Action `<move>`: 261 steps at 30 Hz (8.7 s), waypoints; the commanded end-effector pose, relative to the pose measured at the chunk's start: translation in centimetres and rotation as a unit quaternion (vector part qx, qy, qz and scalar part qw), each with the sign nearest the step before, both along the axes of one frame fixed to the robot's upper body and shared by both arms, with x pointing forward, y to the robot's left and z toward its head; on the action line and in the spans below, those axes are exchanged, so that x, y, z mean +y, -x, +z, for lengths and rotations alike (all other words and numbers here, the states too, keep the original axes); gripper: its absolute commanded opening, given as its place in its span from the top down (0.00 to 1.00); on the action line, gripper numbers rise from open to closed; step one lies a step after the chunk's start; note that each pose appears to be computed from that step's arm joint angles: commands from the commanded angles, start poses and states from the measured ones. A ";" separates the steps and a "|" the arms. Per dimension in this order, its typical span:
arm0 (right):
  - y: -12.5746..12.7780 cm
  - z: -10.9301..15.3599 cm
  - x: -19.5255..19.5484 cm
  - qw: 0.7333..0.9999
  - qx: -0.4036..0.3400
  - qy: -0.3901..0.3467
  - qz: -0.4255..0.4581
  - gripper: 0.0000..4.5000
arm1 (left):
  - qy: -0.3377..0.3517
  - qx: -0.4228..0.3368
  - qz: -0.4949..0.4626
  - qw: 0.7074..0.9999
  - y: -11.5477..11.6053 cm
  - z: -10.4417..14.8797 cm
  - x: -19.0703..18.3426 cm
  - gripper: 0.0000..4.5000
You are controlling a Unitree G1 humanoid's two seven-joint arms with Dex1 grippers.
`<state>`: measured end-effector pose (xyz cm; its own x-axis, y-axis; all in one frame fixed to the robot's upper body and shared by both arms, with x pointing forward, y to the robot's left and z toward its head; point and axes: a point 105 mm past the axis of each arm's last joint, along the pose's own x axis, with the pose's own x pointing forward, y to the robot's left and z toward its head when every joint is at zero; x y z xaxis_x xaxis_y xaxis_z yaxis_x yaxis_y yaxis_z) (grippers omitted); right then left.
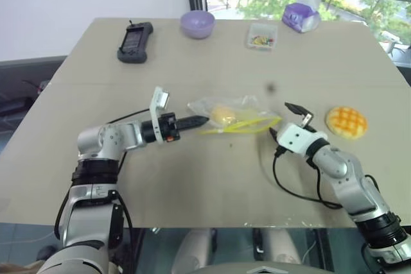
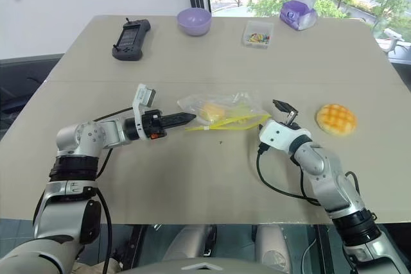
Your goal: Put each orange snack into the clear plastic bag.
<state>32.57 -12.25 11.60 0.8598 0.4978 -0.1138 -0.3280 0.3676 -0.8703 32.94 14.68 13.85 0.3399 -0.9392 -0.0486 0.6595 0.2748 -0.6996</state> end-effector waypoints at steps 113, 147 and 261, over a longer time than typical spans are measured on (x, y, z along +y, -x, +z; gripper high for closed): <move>-1.5 8.4 1.0 0.965 0.187 -0.177 0.050 0.74 | -0.303 -0.643 0.045 0.702 -0.8 6.4 -2.9 1.00; 3.9 12.5 -5.2 0.953 0.122 -0.277 0.010 0.74 | -0.335 -0.704 0.031 0.626 -6.2 8.9 -6.1 1.00; -1.7 5.5 -1.1 0.995 0.023 -0.095 0.007 0.01 | -0.323 -0.552 0.053 0.767 -5.7 4.1 -6.6 1.00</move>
